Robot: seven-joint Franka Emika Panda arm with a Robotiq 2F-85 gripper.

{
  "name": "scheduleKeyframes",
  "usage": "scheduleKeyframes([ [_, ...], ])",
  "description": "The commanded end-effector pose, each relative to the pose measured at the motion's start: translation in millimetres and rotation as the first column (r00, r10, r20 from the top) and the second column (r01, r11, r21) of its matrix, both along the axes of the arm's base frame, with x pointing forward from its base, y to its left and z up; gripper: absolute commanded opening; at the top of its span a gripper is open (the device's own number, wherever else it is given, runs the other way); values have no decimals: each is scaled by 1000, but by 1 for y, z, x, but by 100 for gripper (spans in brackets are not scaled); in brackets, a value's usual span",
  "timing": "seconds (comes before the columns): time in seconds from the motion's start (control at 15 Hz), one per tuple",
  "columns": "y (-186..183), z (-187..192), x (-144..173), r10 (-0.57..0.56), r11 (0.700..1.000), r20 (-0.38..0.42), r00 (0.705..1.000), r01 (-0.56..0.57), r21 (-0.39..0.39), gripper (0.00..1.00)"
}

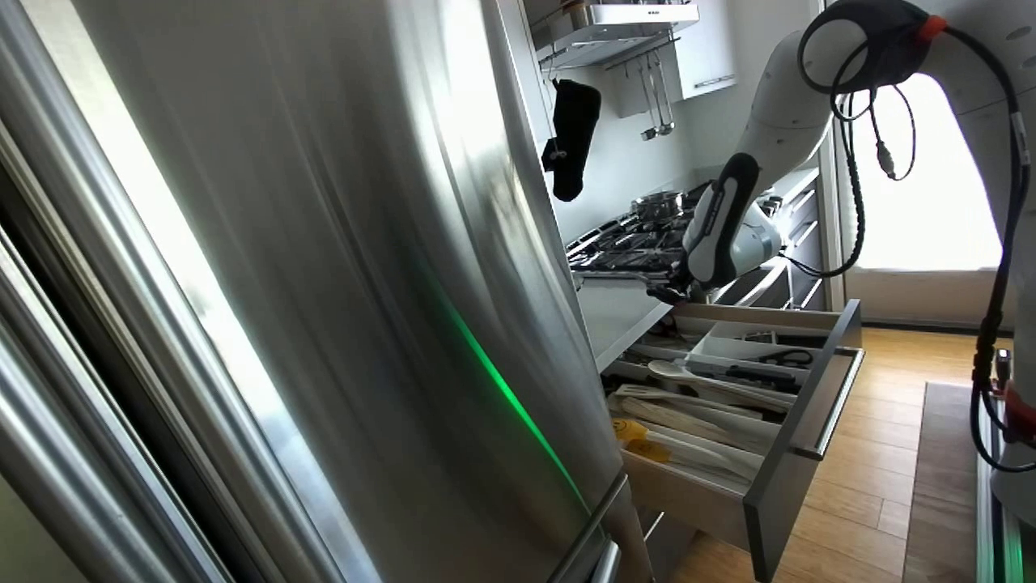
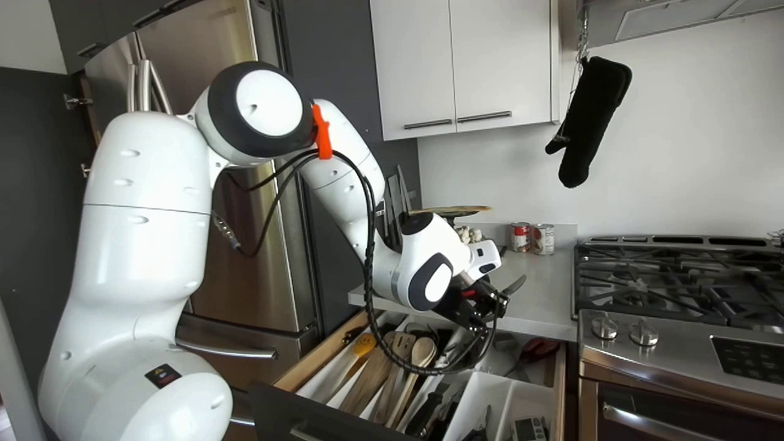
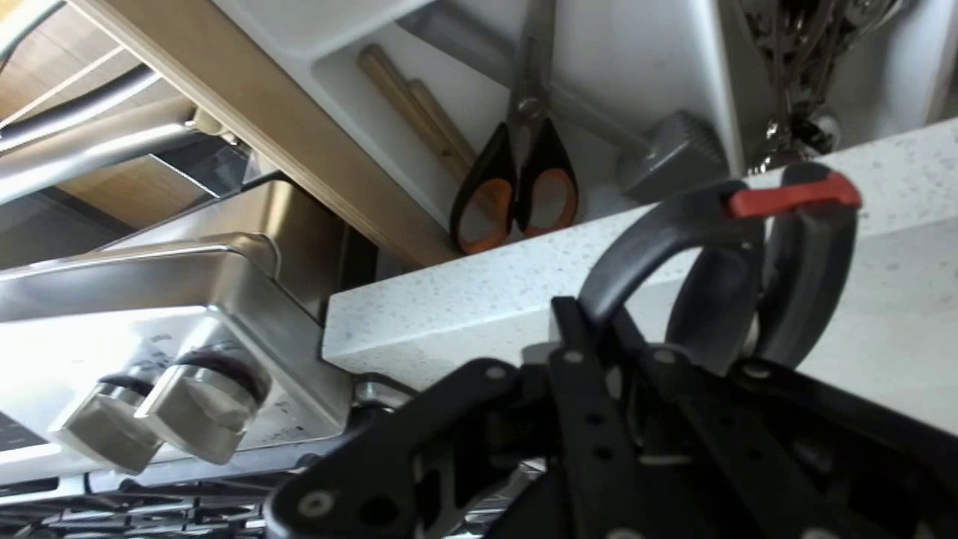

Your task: Put the scissors inside the drawer

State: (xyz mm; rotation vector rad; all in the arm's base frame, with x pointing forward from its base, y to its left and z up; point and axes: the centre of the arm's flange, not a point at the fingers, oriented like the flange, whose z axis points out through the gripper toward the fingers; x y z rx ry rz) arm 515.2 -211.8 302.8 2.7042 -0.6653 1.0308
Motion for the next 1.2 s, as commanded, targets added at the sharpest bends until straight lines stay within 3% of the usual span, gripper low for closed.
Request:
scheduleKeyframes([
  [0.0, 29, 11, -64, 36, 998, 5, 999, -35, -61, 2],
  [0.6, 61, -25, -153, -22, 993, -100, 995, 10, -120, 2],
  [0.87, 54, -31, -151, -22, 993, -134, 991, 5, -121, 2],
  [0.93, 45, -45, -128, -22, 992, -120, 993, 7, -125, 9],
  [1.13, 44, -45, -129, -22, 992, -126, 992, 5, -129, 9],
])
